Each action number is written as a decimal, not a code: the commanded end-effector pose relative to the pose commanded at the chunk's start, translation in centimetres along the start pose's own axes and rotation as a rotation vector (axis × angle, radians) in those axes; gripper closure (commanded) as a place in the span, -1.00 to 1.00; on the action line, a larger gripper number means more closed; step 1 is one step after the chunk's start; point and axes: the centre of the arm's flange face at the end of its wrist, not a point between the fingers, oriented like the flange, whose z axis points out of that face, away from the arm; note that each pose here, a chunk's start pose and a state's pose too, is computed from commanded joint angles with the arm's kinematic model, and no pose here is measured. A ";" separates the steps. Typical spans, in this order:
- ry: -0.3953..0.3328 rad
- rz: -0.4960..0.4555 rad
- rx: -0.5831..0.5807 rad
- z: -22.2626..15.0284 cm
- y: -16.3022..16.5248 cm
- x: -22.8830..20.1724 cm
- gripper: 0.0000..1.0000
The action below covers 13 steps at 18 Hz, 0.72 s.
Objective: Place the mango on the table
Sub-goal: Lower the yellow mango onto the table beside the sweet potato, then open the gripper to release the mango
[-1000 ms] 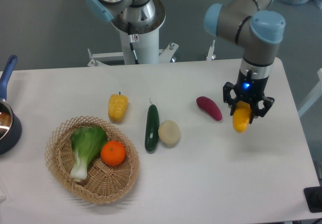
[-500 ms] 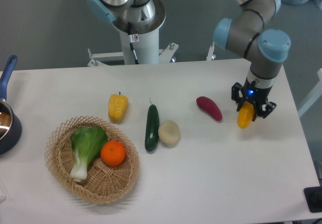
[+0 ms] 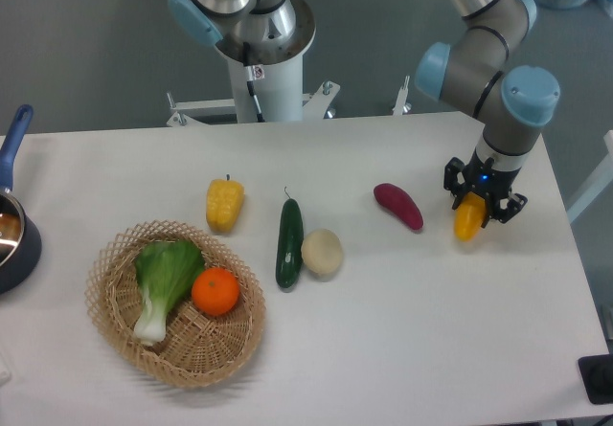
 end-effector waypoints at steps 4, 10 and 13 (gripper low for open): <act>-0.015 -0.012 0.003 -0.7 -0.4 -0.2 -1.00; -0.114 0.009 0.069 -6.5 -4.8 -0.3 -1.00; -0.198 -0.146 0.105 -12.4 -9.9 -1.0 -1.00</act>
